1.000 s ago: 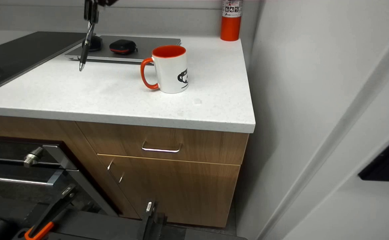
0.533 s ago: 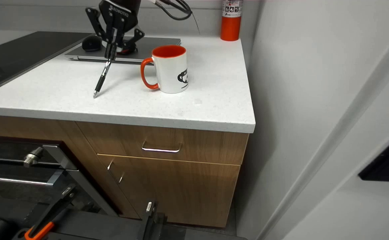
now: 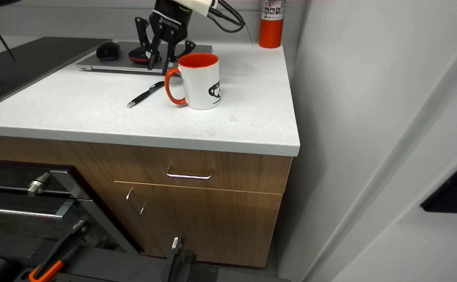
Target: Remove the black pen from the white mug
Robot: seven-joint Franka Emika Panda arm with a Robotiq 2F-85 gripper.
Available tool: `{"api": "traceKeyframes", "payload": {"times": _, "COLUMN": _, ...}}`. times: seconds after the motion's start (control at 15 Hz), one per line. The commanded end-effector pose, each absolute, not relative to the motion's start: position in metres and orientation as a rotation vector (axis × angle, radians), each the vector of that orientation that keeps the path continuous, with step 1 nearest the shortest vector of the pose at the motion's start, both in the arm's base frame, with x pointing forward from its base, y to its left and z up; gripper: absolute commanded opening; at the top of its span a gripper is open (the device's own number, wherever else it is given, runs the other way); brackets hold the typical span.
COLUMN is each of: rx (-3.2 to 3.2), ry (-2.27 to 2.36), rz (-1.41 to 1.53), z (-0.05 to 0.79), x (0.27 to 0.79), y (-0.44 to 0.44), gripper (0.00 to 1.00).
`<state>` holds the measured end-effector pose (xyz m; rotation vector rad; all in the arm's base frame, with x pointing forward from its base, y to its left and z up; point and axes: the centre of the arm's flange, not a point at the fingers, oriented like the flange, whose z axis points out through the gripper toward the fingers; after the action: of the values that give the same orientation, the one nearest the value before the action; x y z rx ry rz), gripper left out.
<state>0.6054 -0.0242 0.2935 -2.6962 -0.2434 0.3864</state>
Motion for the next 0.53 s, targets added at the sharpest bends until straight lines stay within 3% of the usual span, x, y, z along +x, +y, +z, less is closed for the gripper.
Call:
{"api": "traceKeyframes", "payload": {"times": 0.0, "rx": -2.709, "ry": -0.225, "rz": 0.411, "z": 0.302, "x": 0.624, "y": -0.027, "gripper": 0.64}}
{"api": "traceKeyframes", "payload": {"times": 0.27, "rx": -2.711, "ry": -0.239, "rz": 0.395, "z": 0.307, "x": 0.626, "y": -0.027, "gripper": 0.95}}
{"api": "traceKeyframes", "payload": {"times": 0.47, "rx": -2.701, "ry": -0.265, "rz": 0.394, "z": 0.313, "x": 0.625, "y": -0.028, "gripper": 1.00}}
